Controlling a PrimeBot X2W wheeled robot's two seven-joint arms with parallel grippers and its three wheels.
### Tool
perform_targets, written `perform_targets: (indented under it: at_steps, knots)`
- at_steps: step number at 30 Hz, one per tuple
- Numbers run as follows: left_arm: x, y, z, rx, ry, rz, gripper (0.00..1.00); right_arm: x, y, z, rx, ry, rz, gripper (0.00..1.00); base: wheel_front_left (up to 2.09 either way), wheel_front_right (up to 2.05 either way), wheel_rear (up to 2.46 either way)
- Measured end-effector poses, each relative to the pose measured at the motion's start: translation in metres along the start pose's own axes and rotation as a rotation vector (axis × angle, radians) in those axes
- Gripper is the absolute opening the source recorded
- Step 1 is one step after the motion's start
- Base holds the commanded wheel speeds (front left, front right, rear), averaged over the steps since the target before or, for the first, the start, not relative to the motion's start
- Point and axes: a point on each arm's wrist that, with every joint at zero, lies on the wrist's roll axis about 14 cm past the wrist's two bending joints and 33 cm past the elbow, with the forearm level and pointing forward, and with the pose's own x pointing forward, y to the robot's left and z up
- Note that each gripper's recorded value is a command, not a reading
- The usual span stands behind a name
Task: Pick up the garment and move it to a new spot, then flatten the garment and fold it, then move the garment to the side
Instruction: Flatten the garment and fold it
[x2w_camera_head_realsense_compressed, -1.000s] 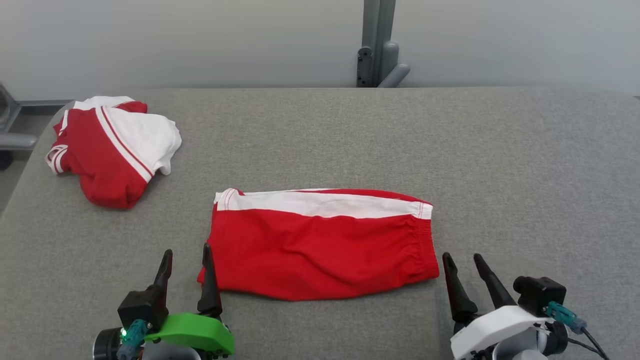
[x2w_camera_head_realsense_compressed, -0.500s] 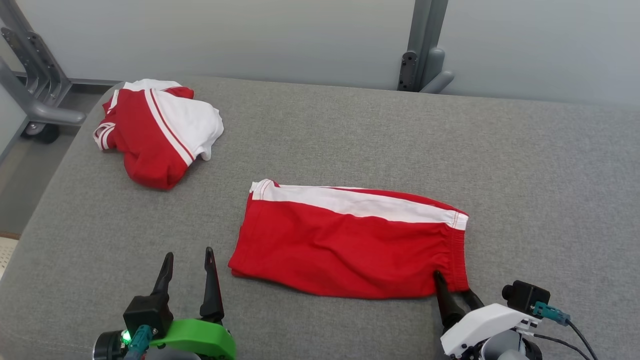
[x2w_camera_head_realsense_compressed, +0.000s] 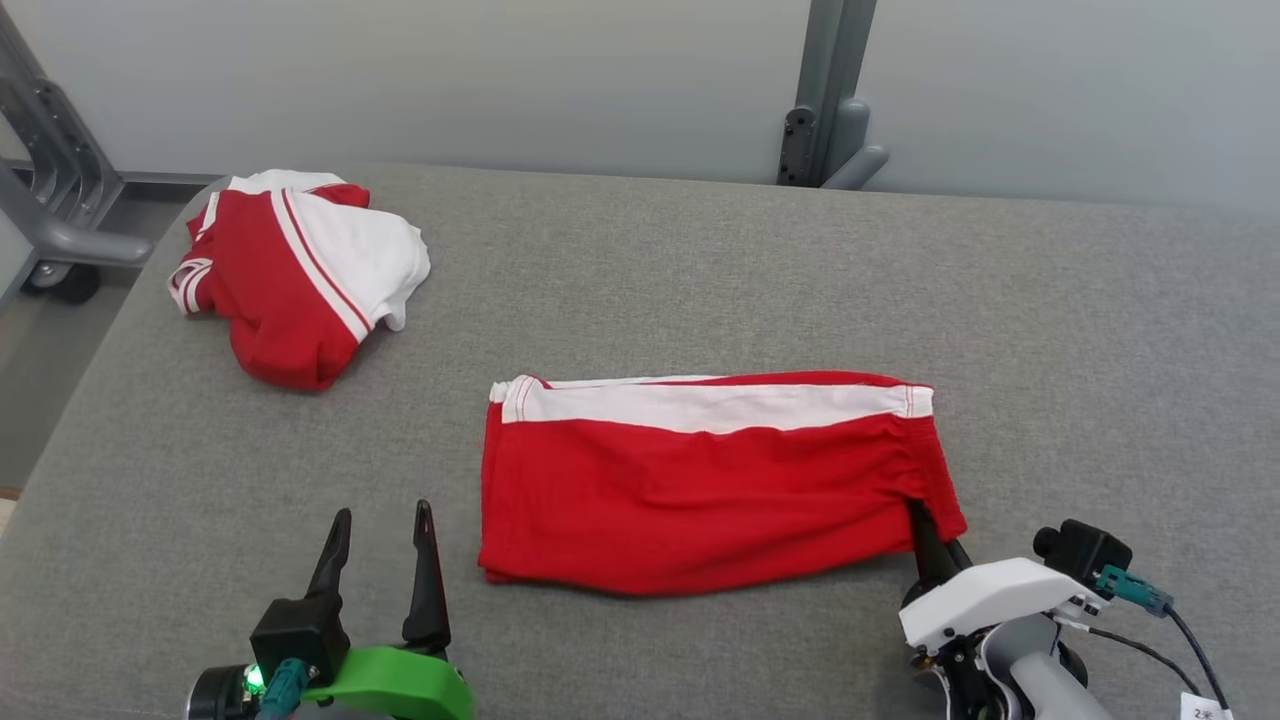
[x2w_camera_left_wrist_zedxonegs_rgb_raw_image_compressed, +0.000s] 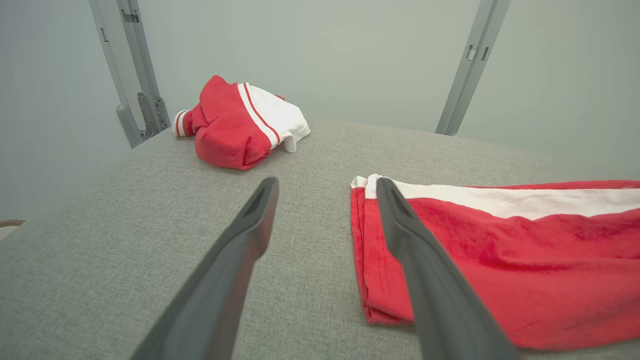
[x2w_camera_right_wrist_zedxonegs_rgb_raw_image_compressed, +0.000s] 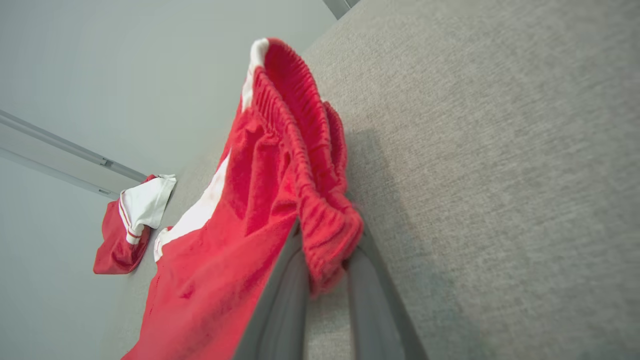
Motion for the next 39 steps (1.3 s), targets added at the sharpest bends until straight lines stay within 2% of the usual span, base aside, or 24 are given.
perform_targets:
  at_steps: [5, 12, 17, 21, 25, 30, 39]
  knots:
    - [0.000, -0.009, -0.006, -0.003, 0.018, -0.029, 1.00, -0.010, -0.016, 0.021, 0.023, -0.075, -0.043, 0.00, 0.00, 0.00, 0.00]
    - [0.006, -0.029, -0.008, -0.004, 0.024, -0.093, 1.00, -0.032, -0.059, 0.055, -0.018, -0.166, -0.142, 0.00, 0.00, 0.00, 0.00]
    - [0.010, -0.041, -0.013, -0.005, 0.040, -0.131, 1.00, -0.045, -0.090, 0.074, -0.057, -0.174, -0.210, 0.00, 0.00, 0.00, 0.00]
    - [0.012, -0.051, -0.018, -0.010, 0.054, -0.158, 1.00, -0.046, -0.094, 0.079, -0.080, -0.159, -0.220, 0.00, 0.00, 0.00, 0.00]
    - [0.013, -0.057, -0.020, -0.014, 0.062, -0.180, 1.00, -0.037, -0.072, 0.087, -0.098, -0.167, -0.154, 0.00, 0.00, 0.00, 0.00]
    - [0.012, -0.057, -0.018, -0.018, 0.056, -0.182, 1.00, -0.027, -0.025, 0.090, -0.095, -0.184, -0.025, 0.00, 0.00, 0.00, 0.00]
    - [0.009, -0.050, -0.011, -0.024, 0.036, -0.162, 1.00, -0.020, 0.040, 0.064, -0.136, -0.121, 0.151, 0.00, 0.00, 0.00, 0.00]
